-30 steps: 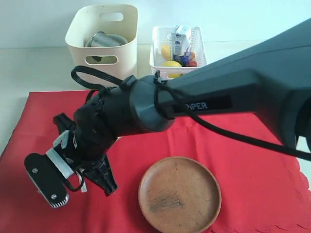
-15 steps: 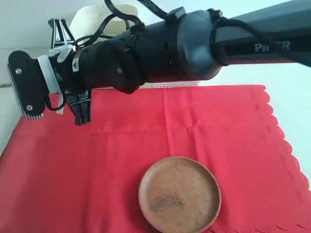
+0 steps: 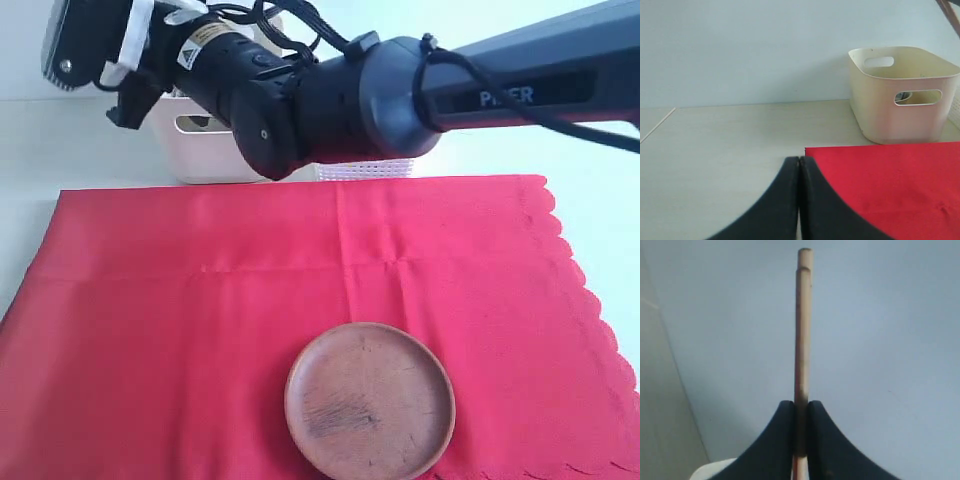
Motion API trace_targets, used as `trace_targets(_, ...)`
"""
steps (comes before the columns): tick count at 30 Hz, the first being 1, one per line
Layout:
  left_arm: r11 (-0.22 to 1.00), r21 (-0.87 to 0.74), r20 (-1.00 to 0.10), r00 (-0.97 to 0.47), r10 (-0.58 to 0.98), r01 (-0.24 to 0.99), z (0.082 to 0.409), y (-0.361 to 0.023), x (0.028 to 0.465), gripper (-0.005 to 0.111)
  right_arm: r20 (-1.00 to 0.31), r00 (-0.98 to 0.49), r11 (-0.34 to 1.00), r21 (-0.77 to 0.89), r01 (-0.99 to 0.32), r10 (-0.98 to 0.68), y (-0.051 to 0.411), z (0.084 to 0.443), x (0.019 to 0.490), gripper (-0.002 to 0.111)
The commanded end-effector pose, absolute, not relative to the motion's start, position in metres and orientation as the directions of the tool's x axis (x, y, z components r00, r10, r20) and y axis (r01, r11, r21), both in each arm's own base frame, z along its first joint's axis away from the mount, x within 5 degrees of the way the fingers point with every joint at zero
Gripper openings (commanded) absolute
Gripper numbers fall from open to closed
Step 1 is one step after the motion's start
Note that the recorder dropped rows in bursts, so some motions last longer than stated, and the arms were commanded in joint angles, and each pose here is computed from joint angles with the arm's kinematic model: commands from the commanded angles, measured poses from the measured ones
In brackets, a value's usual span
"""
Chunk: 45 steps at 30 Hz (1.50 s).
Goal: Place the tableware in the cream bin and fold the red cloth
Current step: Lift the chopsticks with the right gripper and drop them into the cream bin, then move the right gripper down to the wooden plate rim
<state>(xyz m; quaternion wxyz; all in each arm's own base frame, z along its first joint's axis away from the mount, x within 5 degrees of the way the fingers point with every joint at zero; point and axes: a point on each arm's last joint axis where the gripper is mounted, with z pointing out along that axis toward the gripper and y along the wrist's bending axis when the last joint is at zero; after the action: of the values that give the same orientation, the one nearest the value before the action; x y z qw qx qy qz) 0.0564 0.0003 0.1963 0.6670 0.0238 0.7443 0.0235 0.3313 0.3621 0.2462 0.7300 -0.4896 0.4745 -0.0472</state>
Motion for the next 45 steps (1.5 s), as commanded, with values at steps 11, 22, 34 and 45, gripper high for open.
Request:
trace_targets(11,0.998,0.061,-0.993,-0.105,0.061,0.004,0.196,0.0,0.056,0.001,-0.985,0.147,0.877,-0.152,-0.456,-0.095,0.36,0.235,0.434,0.0)
trace_targets(22,0.998,0.061,-0.993,-0.105,0.061,0.004,0.196,0.0,0.056,0.001,-1.0,0.013,0.906,-0.02,-0.423,-0.016,0.361,0.217,0.446,0.036)
trace_targets(34,0.998,0.061,-0.993,-0.105,0.061,0.004,0.196,0.0,0.056,0.001,-0.968,-0.193,0.643,0.047,-0.764,-0.158,0.368,0.292,0.399,0.026)
trace_targets(45,0.998,0.061,-0.993,-0.105,0.061,0.004,0.196,0.0,0.056,0.001,-0.858,-0.223,0.539,-0.073,-0.839,-0.463,0.327,0.304,0.346,0.0)
